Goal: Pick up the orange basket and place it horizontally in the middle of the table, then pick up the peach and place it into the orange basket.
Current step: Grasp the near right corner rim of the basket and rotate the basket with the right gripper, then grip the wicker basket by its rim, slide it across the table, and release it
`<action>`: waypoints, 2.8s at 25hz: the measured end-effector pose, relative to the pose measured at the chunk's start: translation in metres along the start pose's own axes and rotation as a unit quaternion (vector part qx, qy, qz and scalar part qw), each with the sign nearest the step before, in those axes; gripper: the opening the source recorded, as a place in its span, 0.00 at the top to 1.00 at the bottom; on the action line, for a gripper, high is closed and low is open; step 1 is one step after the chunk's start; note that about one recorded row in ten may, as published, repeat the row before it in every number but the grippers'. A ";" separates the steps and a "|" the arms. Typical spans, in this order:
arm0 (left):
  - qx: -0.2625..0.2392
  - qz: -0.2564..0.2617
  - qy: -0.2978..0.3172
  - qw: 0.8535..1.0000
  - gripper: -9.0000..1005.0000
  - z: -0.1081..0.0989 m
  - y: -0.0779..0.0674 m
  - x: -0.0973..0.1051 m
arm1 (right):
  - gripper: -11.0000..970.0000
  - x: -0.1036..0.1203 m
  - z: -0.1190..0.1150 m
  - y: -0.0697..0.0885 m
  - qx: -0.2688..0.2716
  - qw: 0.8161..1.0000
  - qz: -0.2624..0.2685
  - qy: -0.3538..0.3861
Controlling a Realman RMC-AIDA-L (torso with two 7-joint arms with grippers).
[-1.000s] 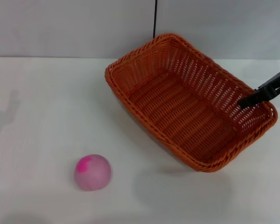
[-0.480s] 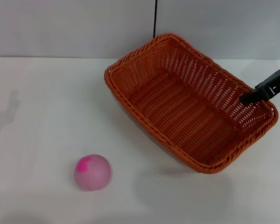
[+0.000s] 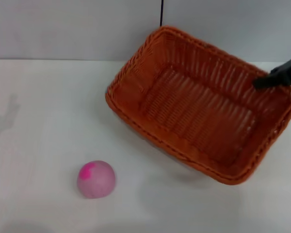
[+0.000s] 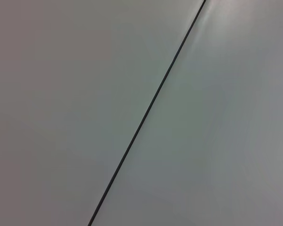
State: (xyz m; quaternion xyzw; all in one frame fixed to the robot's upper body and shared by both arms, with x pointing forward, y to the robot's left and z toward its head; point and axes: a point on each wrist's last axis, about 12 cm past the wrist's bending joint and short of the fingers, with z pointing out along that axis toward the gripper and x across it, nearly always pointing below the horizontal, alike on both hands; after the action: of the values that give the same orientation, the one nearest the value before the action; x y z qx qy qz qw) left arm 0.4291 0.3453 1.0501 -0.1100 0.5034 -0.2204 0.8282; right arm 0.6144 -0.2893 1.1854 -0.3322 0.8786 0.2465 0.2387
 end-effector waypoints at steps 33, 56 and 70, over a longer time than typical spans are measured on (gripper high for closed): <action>0.000 -0.001 0.001 1.000 0.23 0.000 -0.001 0.001 | 0.82 0.013 -0.029 0.040 -0.175 0.969 -0.166 0.058; 0.002 -0.006 0.005 1.000 0.24 0.002 -0.002 0.003 | 0.82 -0.011 0.043 0.044 -0.157 0.969 -0.181 0.067; -0.001 -0.019 0.007 1.000 0.24 -0.001 0.000 0.002 | 0.82 -0.019 0.058 0.051 -0.158 0.968 -0.184 0.069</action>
State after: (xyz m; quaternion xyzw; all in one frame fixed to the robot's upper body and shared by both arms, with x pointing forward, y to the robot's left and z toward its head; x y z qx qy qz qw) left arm 0.4292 0.3442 1.0485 -0.1192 0.5070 -0.2361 0.8204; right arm 0.6058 -0.2123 1.1657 -0.5382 0.7661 0.3108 0.1637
